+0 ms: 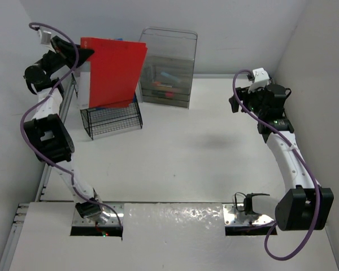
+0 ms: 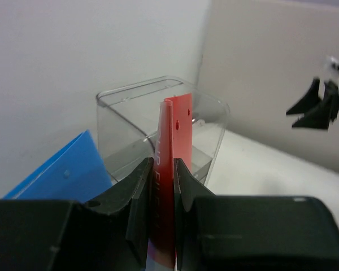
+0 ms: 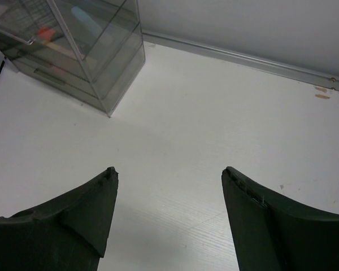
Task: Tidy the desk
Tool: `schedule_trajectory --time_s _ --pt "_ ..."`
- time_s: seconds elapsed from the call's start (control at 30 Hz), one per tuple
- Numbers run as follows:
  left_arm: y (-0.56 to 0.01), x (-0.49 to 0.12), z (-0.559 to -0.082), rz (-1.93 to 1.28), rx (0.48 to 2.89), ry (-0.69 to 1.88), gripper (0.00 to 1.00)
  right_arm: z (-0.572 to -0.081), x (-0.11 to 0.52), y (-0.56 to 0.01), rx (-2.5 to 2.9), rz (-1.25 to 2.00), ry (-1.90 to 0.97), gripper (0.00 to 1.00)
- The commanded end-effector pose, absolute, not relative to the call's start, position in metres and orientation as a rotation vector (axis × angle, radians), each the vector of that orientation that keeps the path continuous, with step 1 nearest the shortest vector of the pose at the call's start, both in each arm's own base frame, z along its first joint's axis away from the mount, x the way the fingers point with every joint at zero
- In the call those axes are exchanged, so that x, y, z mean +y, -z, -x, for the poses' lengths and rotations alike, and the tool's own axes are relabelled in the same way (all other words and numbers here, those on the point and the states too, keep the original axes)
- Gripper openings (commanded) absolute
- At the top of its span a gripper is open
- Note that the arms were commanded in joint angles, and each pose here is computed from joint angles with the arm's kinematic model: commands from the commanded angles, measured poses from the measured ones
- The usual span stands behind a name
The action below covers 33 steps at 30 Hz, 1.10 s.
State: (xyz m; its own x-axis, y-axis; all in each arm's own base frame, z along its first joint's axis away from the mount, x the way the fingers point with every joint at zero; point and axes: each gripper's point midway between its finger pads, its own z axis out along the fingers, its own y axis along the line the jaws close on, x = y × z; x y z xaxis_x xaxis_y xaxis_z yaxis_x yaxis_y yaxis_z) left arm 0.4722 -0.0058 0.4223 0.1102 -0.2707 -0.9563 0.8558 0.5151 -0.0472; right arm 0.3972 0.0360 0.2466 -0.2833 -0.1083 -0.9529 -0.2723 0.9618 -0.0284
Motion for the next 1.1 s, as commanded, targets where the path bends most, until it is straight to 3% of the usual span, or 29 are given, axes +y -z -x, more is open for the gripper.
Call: schedule_trajectory --time_s 0.0,1.07 --pt "-0.459 -0.017 -0.429 -0.773 0.838 0.839 0.0 -0.398 0.041 -0.28 1.781 0.314 -0.161 0.72" --pt "-0.453 -0.042 -0.434 -0.92 0.676 0.57 0.02 -0.391 0.054 -0.272 1.795 0.41 -0.167 0.73"
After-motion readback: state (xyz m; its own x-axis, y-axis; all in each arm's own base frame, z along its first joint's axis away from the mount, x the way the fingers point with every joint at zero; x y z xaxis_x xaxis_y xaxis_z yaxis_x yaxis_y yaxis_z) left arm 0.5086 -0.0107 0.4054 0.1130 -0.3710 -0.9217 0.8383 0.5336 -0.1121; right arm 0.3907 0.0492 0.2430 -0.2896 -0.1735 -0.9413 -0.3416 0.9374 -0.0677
